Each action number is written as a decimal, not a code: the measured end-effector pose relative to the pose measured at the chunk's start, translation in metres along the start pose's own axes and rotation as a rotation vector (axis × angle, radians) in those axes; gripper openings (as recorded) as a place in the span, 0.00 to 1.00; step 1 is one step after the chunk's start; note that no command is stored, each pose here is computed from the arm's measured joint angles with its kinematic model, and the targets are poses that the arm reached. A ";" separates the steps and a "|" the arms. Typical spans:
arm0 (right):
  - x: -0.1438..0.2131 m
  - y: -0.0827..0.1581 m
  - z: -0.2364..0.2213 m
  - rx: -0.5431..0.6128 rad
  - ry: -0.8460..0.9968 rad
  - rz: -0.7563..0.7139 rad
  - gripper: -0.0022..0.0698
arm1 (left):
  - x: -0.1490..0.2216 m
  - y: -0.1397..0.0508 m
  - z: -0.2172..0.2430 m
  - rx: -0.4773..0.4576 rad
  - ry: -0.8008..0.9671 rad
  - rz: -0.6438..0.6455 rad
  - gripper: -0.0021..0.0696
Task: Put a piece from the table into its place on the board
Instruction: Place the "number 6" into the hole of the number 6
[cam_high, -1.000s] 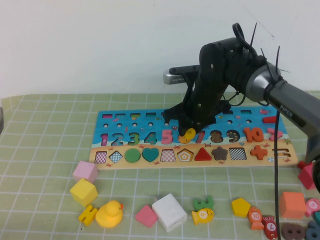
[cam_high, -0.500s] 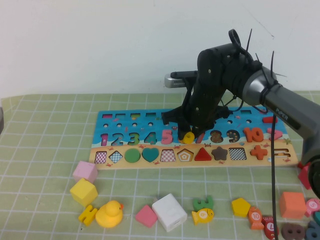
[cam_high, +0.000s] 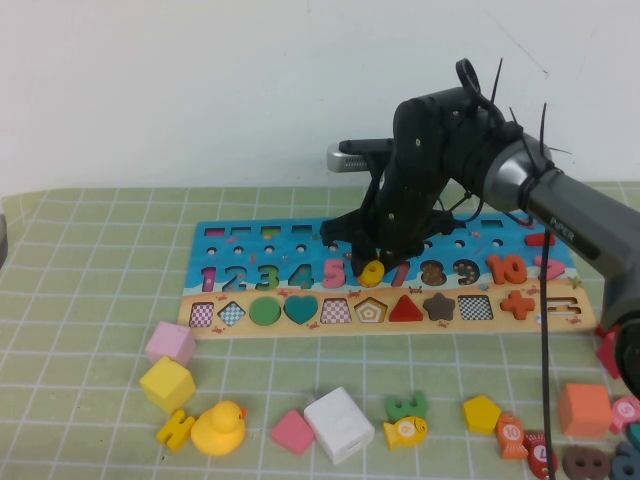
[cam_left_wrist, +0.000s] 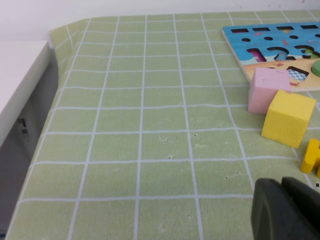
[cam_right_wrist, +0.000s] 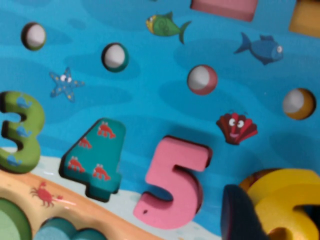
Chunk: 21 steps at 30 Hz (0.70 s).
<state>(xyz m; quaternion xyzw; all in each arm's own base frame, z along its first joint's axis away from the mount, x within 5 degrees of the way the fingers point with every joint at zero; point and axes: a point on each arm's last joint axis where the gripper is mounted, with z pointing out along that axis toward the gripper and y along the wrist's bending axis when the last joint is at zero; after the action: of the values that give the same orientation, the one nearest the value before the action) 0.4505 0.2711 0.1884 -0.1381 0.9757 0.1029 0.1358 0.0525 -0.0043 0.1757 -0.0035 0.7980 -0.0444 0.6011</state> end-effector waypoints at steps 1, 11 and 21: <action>0.000 0.000 0.000 0.000 -0.001 0.000 0.42 | 0.000 0.000 0.000 0.000 0.000 0.000 0.03; 0.001 0.002 0.002 -0.002 0.004 -0.004 0.42 | 0.000 0.000 0.000 0.000 0.000 0.000 0.03; 0.003 0.009 0.004 0.012 0.000 -0.051 0.42 | 0.000 0.000 0.000 0.000 0.000 0.000 0.03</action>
<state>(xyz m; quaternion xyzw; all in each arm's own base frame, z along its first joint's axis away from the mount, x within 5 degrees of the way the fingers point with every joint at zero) 0.4463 0.2798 0.1855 -0.1621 0.9724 0.0937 0.1390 0.0525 -0.0043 0.1757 -0.0035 0.7980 -0.0444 0.6011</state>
